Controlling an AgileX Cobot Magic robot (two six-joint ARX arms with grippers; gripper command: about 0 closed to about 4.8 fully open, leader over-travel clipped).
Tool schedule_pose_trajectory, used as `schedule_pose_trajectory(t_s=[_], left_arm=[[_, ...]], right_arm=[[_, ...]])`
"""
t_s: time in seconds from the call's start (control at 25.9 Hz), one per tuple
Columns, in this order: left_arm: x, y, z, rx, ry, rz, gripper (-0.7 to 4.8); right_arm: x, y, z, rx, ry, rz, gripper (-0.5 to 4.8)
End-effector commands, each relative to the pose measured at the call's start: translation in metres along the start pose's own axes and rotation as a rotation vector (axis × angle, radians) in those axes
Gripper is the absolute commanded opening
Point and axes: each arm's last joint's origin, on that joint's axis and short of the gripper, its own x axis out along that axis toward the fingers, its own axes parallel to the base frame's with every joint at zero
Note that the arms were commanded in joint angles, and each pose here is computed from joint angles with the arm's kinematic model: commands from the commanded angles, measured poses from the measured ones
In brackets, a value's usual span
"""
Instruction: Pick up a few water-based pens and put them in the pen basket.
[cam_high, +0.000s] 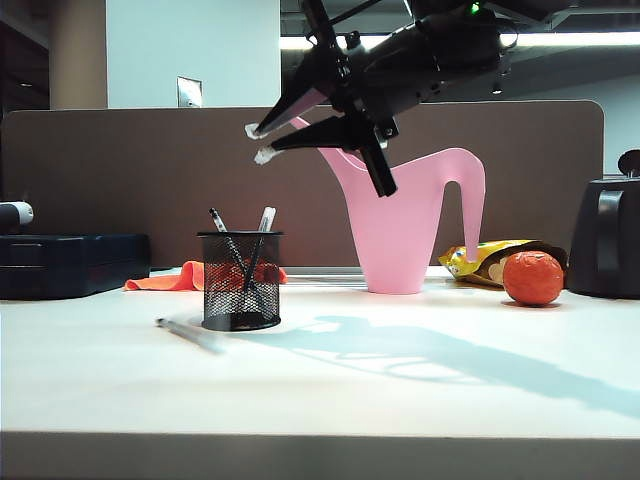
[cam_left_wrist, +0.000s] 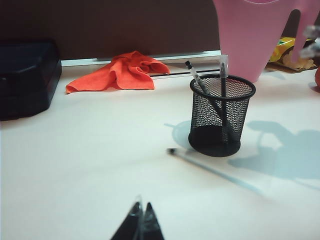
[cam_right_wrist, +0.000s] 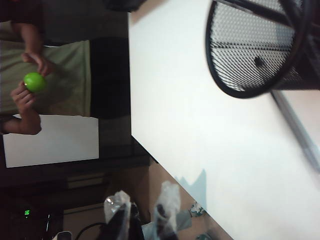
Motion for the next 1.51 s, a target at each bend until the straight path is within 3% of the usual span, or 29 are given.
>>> schedule_pose_trajectory(t_s=[0.04, 0.23, 0.43, 0.46, 0.54, 0.85, 1.28, 1.35, 1.43, 1.47, 1.51], left_arm=[[0.0, 0.0, 0.002, 0.001, -0.014, 0.0, -0.04], [0.0, 0.0, 0.002, 0.001, -0.014, 0.001, -0.04], [0.0, 0.0, 0.002, 0.001, -0.014, 0.001, -0.04], [0.0, 0.0, 0.002, 0.001, -0.014, 0.001, -0.04], [0.0, 0.0, 0.002, 0.001, -0.014, 0.001, -0.04], [0.0, 0.0, 0.002, 0.001, -0.014, 0.001, -0.04], [0.0, 0.0, 0.002, 0.001, -0.014, 0.001, -0.04], [0.0, 0.0, 0.002, 0.001, -0.014, 0.0, -0.04], [0.0, 0.0, 0.002, 0.0, -0.015, 0.0, -0.04], [0.0, 0.0, 0.002, 0.001, -0.015, 0.0, -0.04], [0.0, 0.0, 0.002, 0.001, -0.015, 0.0, -0.04]], right_arm=[[0.0, 0.002, -0.004, -0.023, 0.047, 0.004, 0.49], [0.01, -0.006, -0.018, -0.168, 0.083, -0.092, 0.64], [0.025, -0.014, -0.029, -0.403, 0.052, -0.204, 0.72], [0.029, -0.018, -0.032, -0.46, 0.042, -0.256, 1.16], [0.035, -0.026, -0.035, -0.509, 0.057, -0.31, 1.54], [0.062, -0.061, -0.041, -0.602, 0.07, -0.479, 1.54], [0.1, -0.065, -0.032, -0.693, 0.134, -0.567, 1.53], [0.106, -0.069, -0.035, -0.685, 0.163, -0.585, 1.43], [0.109, -0.075, -0.039, -0.682, 0.186, -0.623, 0.7], [0.109, -0.077, -0.043, -0.711, 0.212, -0.647, -0.1], [0.109, -0.078, -0.043, -0.719, 0.215, -0.659, -0.09]])
